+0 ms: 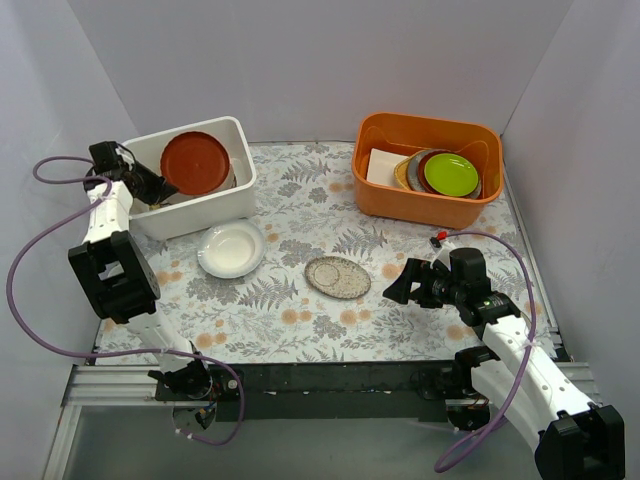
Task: Place the plates into the plastic bin on the countertop
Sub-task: Place the plate in the plastic bin, then pick up the plate at the center of the board, then place the plate in the plastic bin.
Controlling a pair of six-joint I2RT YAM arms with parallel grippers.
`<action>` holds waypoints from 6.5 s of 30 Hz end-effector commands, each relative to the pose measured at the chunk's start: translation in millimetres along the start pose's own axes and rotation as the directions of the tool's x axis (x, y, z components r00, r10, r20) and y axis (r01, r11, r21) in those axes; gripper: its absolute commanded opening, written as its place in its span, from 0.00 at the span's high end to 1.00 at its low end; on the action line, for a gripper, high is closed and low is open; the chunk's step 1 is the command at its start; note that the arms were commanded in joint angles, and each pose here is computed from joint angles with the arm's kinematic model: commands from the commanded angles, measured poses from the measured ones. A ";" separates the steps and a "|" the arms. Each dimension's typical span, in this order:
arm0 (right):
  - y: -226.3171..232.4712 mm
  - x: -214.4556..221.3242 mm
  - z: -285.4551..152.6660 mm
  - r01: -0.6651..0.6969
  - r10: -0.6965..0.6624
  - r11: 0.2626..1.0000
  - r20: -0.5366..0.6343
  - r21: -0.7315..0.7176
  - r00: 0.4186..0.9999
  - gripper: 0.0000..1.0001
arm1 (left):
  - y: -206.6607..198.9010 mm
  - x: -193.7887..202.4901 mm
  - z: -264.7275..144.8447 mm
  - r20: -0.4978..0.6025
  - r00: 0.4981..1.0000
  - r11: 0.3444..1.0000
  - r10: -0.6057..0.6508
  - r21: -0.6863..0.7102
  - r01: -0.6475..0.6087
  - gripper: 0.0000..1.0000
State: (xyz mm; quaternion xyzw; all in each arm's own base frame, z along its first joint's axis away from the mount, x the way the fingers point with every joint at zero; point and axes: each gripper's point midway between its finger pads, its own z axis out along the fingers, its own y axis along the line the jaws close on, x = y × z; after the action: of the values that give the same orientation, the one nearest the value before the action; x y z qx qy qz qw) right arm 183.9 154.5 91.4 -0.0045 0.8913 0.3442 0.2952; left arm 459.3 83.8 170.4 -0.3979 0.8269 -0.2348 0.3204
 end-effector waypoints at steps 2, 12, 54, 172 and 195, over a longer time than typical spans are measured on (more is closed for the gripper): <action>4.9 -9.5 1.0 0.031 -0.030 0.999 0.034 -0.027 0.999 0.05 | 8.2 -2.4 -3.1 0.016 1.000 1.000 -0.003 0.001 0.003 0.99; 3.3 -7.6 0.3 0.032 -0.032 0.999 0.030 -0.020 0.999 0.04 | 11.4 -2.9 -0.3 0.006 1.000 1.000 -0.002 0.010 0.002 0.83; 95.1 1.5 47.0 0.062 -0.083 0.982 -0.109 -0.177 0.991 0.02 | -25.5 154.3 -149.4 -0.029 0.996 0.949 0.087 0.307 -0.074 0.16; 100.4 17.8 54.7 0.135 -0.152 0.978 -0.094 -0.160 0.984 0.02 | -8.0 250.9 -144.5 -0.180 0.982 0.946 -0.053 0.307 0.108 1.00; 94.2 18.6 55.1 0.141 -0.156 0.979 -0.098 -0.146 0.983 0.02 | -89.9 179.0 -158.7 -0.023 0.999 0.922 0.044 0.386 -0.032 1.00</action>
State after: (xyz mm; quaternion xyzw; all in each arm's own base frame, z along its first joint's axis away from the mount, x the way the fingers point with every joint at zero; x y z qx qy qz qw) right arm 174.1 267.1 105.8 -0.1041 0.8806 0.3846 0.2567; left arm 281.8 -92.2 221.2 -0.3551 0.8026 -0.3682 0.3068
